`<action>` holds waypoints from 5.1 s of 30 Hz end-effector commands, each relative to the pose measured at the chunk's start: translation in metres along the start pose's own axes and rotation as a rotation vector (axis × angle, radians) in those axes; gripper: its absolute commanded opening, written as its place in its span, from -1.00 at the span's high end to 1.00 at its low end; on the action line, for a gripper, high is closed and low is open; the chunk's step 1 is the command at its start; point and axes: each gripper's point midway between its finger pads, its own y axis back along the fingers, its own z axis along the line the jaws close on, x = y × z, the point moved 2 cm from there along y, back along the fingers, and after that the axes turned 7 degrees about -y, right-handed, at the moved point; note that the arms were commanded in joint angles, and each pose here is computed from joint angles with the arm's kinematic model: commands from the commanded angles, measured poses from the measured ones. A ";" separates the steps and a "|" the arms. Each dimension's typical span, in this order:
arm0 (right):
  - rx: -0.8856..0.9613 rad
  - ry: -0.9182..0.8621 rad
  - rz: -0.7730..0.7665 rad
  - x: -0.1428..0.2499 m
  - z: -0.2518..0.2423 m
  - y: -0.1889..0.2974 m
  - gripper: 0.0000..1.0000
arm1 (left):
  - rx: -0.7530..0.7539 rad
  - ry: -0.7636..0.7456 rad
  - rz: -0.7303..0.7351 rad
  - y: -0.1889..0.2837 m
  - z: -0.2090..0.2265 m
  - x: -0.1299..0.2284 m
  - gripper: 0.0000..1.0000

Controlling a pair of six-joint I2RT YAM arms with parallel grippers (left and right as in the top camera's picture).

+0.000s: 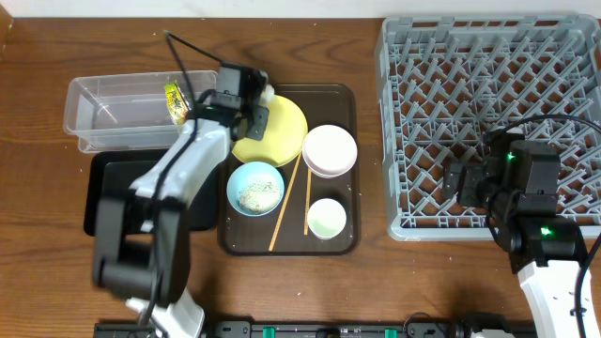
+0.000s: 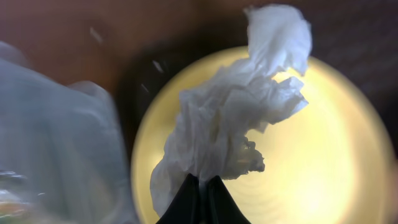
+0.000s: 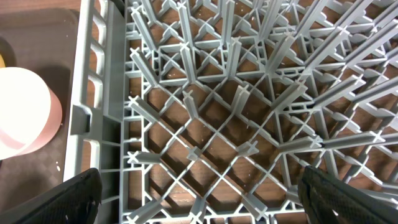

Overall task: Sort waste into correct bins and load items into the dishwasher rack
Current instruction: 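Grasp the white tissue on the yellow plate with the left gripper, then move the tissue left and release it into the clear bin, then grasp the rim of the blue rice bowl with the left gripper, then carry the blue bowl left and tip rice onto the black tray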

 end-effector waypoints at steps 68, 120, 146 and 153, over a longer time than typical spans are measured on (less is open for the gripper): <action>-0.017 -0.003 -0.017 -0.006 0.006 0.005 -0.98 | 0.035 0.293 0.507 0.022 -0.118 0.115 -0.07; -0.015 -0.003 -0.006 -0.004 0.005 0.005 -0.99 | 0.380 0.532 0.201 0.123 -0.025 0.061 0.88; -0.013 -0.003 0.002 -0.002 0.005 0.005 -0.99 | 1.050 1.179 -0.231 0.124 0.100 0.120 0.88; -0.012 -0.003 0.004 -0.001 0.005 0.005 -0.99 | 1.131 1.315 -0.289 0.123 0.119 0.128 0.88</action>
